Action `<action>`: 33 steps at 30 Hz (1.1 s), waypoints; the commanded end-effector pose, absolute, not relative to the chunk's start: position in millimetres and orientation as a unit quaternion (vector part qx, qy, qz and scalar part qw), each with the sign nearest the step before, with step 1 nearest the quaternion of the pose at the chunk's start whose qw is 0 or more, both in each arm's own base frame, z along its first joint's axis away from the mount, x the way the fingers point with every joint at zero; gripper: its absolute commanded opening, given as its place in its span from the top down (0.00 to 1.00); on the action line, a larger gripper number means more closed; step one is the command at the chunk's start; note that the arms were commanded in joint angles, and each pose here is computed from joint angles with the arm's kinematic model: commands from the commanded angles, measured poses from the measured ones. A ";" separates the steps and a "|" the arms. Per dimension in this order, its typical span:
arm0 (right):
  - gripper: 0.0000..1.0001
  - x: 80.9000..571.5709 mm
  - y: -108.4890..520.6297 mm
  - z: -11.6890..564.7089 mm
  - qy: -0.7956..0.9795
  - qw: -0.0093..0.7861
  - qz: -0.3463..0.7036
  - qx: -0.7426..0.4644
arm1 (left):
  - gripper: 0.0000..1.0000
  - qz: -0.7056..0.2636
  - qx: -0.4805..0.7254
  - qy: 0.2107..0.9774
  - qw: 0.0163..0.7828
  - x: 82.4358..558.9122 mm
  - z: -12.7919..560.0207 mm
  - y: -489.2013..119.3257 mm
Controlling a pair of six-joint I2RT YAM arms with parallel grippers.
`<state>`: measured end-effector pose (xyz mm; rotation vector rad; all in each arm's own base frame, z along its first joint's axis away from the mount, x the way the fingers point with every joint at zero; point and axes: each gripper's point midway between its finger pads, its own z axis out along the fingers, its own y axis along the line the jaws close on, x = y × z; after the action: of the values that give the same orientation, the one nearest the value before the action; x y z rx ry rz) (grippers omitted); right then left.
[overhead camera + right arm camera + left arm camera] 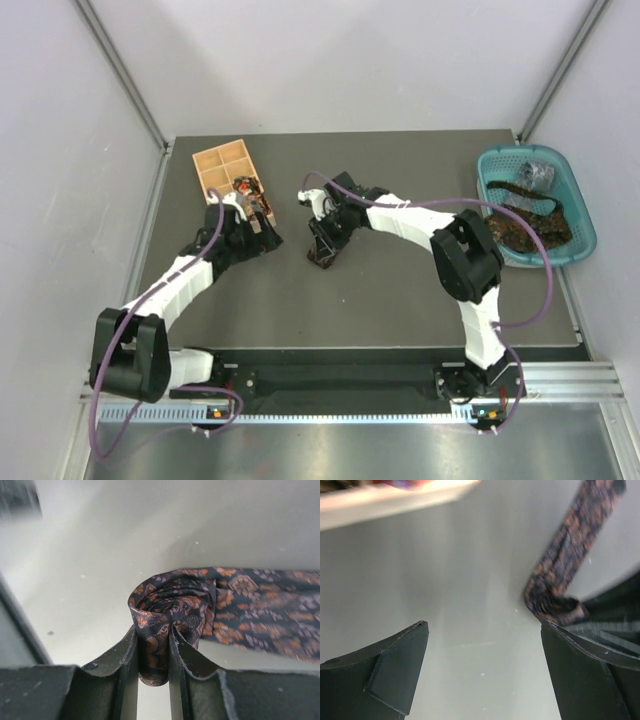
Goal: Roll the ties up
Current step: Roll the tie
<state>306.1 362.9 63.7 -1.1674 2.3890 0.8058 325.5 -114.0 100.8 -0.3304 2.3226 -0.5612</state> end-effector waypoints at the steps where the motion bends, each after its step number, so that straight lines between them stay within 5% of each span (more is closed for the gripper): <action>1: 0.99 293.2 371.8 75.1 0.824 0.108 0.382 -0.405 | 0.02 -0.254 -0.071 0.874 0.409 334.3 120.1 -137.8; 33: 0.97 376.4 316.2 -3.2 0.891 0.052 0.295 -0.343 | 0.01 -0.201 0.160 0.856 0.449 356.3 96.6 -248.1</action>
<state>350.5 340.6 41.1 -1.0473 2.6433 1.1552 332.4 -231.6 70.1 0.3509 2.2479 -0.4995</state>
